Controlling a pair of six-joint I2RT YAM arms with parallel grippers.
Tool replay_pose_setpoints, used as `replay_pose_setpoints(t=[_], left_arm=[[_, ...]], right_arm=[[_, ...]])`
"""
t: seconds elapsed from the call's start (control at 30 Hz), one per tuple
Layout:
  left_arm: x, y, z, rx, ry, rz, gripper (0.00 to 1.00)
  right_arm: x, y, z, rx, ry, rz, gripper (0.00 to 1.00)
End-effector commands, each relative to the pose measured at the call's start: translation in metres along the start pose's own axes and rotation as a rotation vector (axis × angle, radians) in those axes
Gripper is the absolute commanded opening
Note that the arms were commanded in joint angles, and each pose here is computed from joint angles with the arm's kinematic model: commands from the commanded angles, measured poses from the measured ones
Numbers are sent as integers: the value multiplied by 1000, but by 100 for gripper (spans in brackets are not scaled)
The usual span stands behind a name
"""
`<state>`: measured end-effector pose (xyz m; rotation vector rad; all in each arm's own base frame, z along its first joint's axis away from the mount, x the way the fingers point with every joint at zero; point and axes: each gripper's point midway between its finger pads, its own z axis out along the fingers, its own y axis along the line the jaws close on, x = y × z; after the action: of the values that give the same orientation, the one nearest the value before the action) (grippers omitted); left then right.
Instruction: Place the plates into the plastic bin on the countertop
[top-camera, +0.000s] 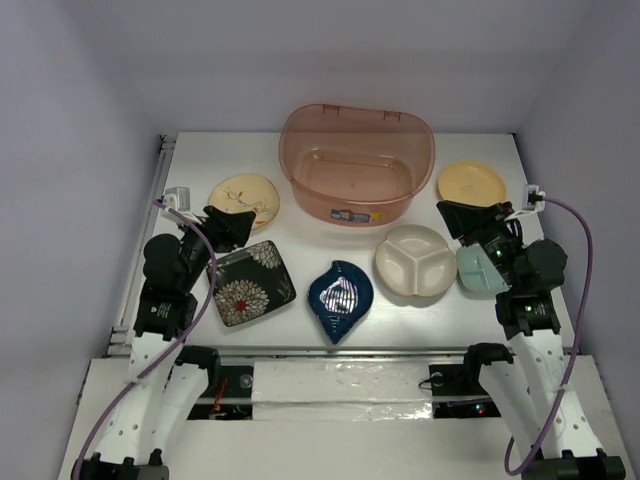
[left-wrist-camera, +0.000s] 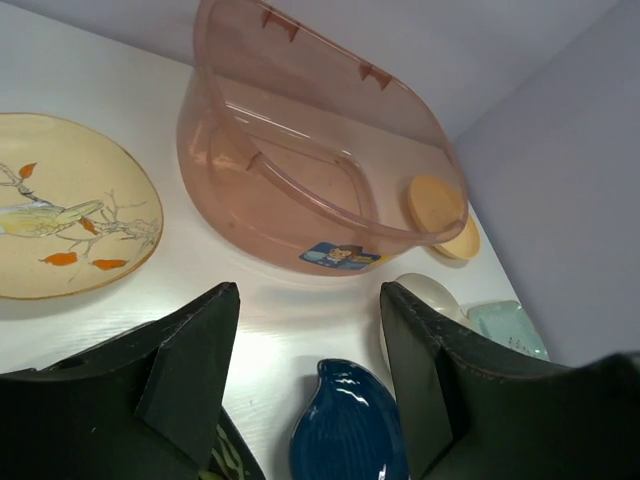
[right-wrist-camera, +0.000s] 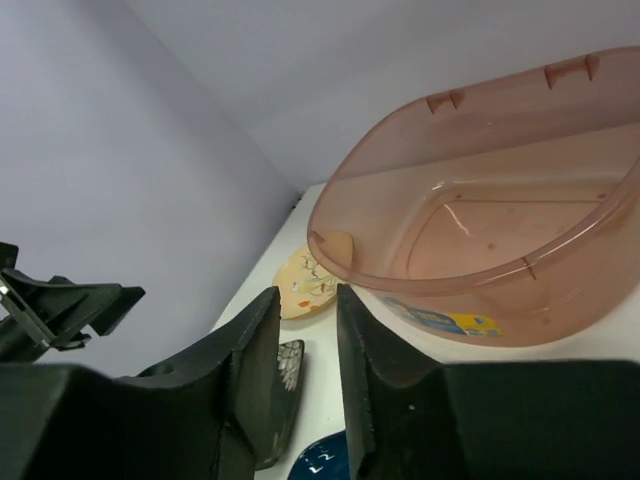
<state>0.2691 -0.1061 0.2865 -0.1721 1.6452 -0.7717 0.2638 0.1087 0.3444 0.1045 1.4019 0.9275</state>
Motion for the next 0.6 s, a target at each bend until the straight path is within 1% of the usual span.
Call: replay_pose_setpoints(t=[0.0, 0.03, 0.07, 0.1, 0.17, 0.2, 0.27, 0.3, 0.37, 0.4, 0.43, 0.53, 0.57], left_arm=[[-18, 1, 3, -30, -63, 17, 55], [-19, 2, 2, -39, -64, 18, 54], [-19, 4, 3, -51, -68, 14, 53], [-18, 5, 5, -51, -65, 4, 48], [-18, 6, 10, -53, -62, -14, 36], [-13, 13, 17, -75, -40, -34, 23], [-11, 20, 27, -105, -30, -55, 7], [-3, 31, 36, -146, -8, -82, 0], [2, 43, 44, -185, -9, -102, 0], [6, 59, 48, -247, -18, -110, 0], [9, 68, 50, -279, -28, -124, 0], [14, 96, 49, -402, -66, -153, 0], [19, 104, 48, -435, -67, -156, 4]], right_arm=[[-14, 16, -2, -51, -66, -12, 33], [-16, 18, -4, -51, -73, -17, 22], [-15, 20, -4, -59, -72, -21, 15], [-15, 25, -6, -73, -72, -26, 9], [-16, 26, -7, -72, -72, -40, 0], [-18, 26, -8, -71, -74, -54, 0], [-17, 25, -8, -55, -60, -62, 0], [-18, 25, -8, -52, -54, -69, 0], [-16, 25, -4, -48, -24, -76, 0], [-15, 25, -2, -51, -8, -76, 0], [-7, 22, 3, -53, 39, -68, 0], [6, 22, 9, -87, 114, -52, 0], [11, 17, 14, -86, 129, -41, 0]])
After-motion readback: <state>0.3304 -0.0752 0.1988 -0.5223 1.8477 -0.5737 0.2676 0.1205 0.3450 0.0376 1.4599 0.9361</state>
